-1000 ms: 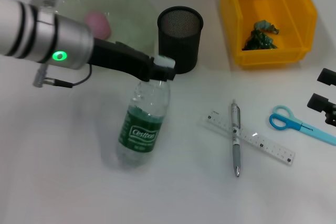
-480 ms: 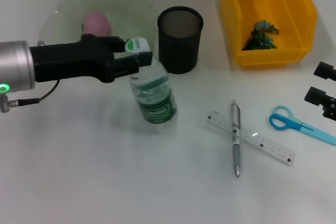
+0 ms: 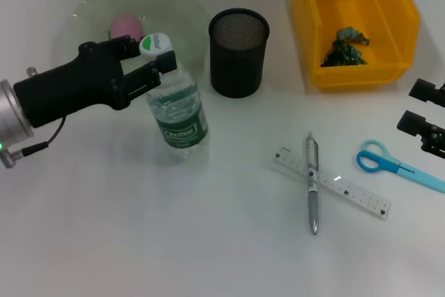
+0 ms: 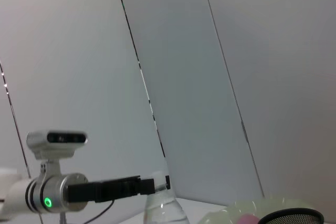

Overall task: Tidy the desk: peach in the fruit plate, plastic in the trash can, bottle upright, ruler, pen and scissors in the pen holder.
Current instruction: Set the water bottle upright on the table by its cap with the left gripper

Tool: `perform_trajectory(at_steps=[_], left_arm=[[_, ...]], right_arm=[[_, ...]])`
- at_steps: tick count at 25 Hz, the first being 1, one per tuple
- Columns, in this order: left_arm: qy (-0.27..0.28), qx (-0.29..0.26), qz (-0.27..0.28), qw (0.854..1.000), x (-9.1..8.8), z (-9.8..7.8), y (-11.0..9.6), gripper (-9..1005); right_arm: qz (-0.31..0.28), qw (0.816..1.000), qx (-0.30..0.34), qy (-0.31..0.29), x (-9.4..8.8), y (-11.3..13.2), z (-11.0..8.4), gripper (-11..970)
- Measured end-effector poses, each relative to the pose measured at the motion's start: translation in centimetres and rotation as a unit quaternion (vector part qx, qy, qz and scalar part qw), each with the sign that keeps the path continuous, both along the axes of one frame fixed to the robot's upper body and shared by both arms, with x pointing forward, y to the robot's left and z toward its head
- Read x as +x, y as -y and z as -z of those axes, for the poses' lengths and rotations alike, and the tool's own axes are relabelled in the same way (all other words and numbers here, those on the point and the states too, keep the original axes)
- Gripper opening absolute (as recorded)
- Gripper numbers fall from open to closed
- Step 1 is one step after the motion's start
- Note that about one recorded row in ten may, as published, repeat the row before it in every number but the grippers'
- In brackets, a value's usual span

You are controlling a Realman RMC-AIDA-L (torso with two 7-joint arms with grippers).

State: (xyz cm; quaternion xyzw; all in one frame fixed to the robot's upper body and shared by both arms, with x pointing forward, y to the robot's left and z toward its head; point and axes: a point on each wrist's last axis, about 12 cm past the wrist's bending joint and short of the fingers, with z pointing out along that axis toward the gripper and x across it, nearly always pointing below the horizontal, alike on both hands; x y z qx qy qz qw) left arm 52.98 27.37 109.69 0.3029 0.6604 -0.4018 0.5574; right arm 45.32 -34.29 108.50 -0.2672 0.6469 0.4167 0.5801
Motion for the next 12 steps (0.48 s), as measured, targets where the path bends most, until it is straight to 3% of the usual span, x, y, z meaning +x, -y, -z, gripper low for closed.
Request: perform_trajectory(at_steps=[12], left_arm=[[0.066,-0.009,-0.062,0.996,-1.0,2.1,-1.0,444]], right_arm=[[0.000,1.000,0.014,0.003,0.2,-0.5,0.1,693]])
